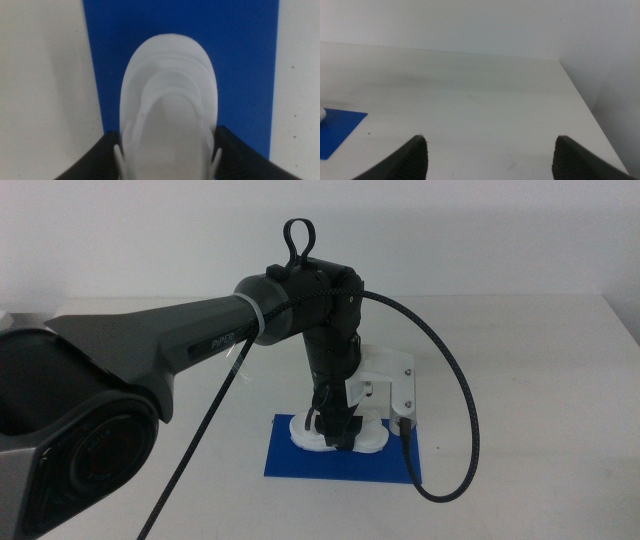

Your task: Use one arm to grab the shoe from the table and place it on the mat.

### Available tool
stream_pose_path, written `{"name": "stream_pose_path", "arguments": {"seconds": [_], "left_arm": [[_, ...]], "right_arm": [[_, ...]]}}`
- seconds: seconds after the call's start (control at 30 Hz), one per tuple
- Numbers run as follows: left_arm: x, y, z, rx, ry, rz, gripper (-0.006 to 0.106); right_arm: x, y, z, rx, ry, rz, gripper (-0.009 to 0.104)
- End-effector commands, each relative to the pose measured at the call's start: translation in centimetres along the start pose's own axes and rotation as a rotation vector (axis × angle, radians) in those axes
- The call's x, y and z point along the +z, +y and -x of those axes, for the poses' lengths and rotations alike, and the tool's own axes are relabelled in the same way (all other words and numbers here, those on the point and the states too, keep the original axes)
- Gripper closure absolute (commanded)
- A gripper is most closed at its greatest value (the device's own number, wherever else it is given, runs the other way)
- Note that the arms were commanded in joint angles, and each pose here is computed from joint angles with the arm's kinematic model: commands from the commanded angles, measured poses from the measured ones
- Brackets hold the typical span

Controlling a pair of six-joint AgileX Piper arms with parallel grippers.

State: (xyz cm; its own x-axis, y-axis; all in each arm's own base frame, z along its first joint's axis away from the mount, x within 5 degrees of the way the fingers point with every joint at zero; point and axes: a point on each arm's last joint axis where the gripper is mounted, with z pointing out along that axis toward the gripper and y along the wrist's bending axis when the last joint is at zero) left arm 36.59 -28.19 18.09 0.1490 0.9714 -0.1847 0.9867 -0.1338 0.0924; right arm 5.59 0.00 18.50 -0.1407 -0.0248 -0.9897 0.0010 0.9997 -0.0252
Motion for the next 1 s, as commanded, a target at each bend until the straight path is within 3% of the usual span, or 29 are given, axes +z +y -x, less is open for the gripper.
{"name": "stream_pose_path", "arguments": {"seconds": [0.0,0.3,0.97], "left_arm": [[-3.84,0.25,0.92,-0.003,-0.063,0.089,0.102],[-3.87,-0.02,1.45,-0.034,-0.123,0.058,0.102],[-3.49,-0.48,1.04,-0.073,-0.081,0.005,0.098]], "right_arm": [[-0.18,-0.05,0.65,-0.017,-0.097,-0.007,0.031],[-0.18,-0.05,0.65,-0.017,-0.097,-0.007,0.031],[-0.18,-0.05,0.65,-0.017,-0.097,-0.007,0.031]]}}
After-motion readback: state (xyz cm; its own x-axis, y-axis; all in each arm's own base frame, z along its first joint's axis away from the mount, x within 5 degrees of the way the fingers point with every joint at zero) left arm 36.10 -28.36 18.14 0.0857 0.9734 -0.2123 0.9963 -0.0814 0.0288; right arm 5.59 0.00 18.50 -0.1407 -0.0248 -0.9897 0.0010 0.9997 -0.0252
